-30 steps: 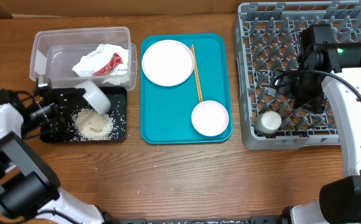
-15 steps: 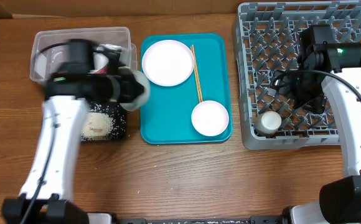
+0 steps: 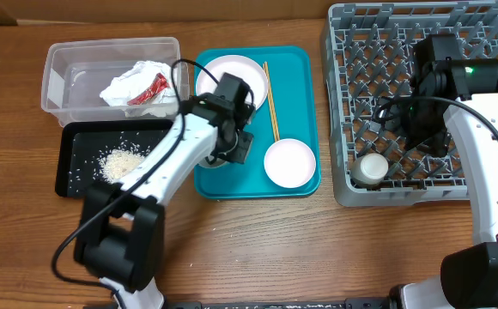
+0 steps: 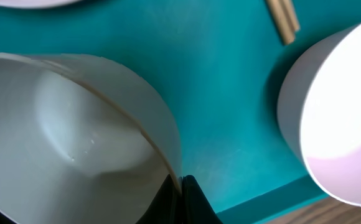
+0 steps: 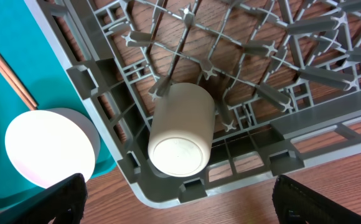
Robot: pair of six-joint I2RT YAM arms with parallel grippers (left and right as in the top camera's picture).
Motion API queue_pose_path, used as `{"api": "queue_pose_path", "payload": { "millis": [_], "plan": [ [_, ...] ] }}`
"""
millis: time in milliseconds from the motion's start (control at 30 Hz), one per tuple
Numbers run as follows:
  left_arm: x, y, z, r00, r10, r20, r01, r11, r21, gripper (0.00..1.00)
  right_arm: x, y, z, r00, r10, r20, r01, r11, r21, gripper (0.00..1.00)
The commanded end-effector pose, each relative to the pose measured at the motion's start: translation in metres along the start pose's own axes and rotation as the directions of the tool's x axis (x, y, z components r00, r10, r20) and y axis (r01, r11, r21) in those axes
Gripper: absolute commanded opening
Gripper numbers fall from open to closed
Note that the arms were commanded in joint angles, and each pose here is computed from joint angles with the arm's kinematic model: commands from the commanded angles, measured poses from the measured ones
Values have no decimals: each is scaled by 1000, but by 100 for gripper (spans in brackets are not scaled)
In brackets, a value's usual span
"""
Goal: Sort waste into correct bins and load items into the dishwasher
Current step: 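Return the emptied bowl to the teal tray with the left gripper, then move the left arm aside and grasp the emptied bowl with right gripper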
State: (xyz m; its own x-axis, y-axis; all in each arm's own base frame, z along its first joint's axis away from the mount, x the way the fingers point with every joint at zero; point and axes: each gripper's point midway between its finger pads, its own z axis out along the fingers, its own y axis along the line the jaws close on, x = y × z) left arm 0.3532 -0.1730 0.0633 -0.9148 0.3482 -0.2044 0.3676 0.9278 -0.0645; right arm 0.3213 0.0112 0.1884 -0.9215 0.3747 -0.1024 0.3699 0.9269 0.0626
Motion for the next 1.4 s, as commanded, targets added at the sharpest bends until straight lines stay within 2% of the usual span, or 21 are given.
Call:
{"api": "queue_pose_path", "payload": {
  "millis": [0, 67, 100, 167, 200, 233, 300, 367, 600, 767, 933, 1133, 1367],
  "plan": [
    [5, -1, 11, 999, 31, -31, -31, 999, -16, 4, -5, 2, -6, 1000, -2, 23, 2, 1000, -14, 97],
    [4, -6, 11, 999, 31, -27, -31, 999, 7, 4, -5, 2, -6, 1000, -2, 24, 2, 1000, -15, 97],
    [4, -8, 11, 999, 31, -26, -31, 999, 22, 8, -5, 3, -6, 1000, -2, 26, 2, 1000, -15, 99],
    [4, -13, 11, 999, 32, -26, -31, 998, 50, 22, -6, 3, -6, 1000, -2, 27, 2, 1000, -16, 100],
    [4, -14, 11, 999, 32, -27, -30, 998, 59, 35, -6, 3, -6, 1000, -2, 26, 3, 1000, -16, 100],
    [4, -15, 11, 999, 32, -27, -30, 998, 63, 44, -6, 3, -6, 1000, -2, 26, 3, 1000, -16, 100],
    [4, -18, 10, 999, 32, -28, -30, 997, 77, 55, -6, 3, -6, 1000, -2, 27, 2, 1000, -16, 100],
    [4, -18, 8, 999, 30, -31, -28, 996, 82, 61, -6, 3, -6, 1000, -2, 30, 2, 1000, -18, 100],
    [-19, -21, -27, 1000, 24, 2, -24, 996, 82, 65, -6, 33, -7, 999, -29, 31, 34, 989, -142, 100],
    [-42, -4, -69, 995, -93, 41, 90, 993, 77, 65, -6, 73, -12, 993, -96, 71, 111, 961, -254, 99],
    [-53, 36, -117, 966, -249, 68, 241, 964, 112, 65, -5, 120, -15, 979, -149, 142, 189, 922, -338, 95],
    [-61, 81, -164, 930, -343, 130, 304, 919, 251, 67, 4, 182, -6, 964, -189, 188, 251, 881, -402, 88],
    [-49, 143, -189, 871, -460, 171, 406, 871, 275, 77, 25, 247, 28, 958, -231, 173, 285, 848, -446, 76]
  ]
}}
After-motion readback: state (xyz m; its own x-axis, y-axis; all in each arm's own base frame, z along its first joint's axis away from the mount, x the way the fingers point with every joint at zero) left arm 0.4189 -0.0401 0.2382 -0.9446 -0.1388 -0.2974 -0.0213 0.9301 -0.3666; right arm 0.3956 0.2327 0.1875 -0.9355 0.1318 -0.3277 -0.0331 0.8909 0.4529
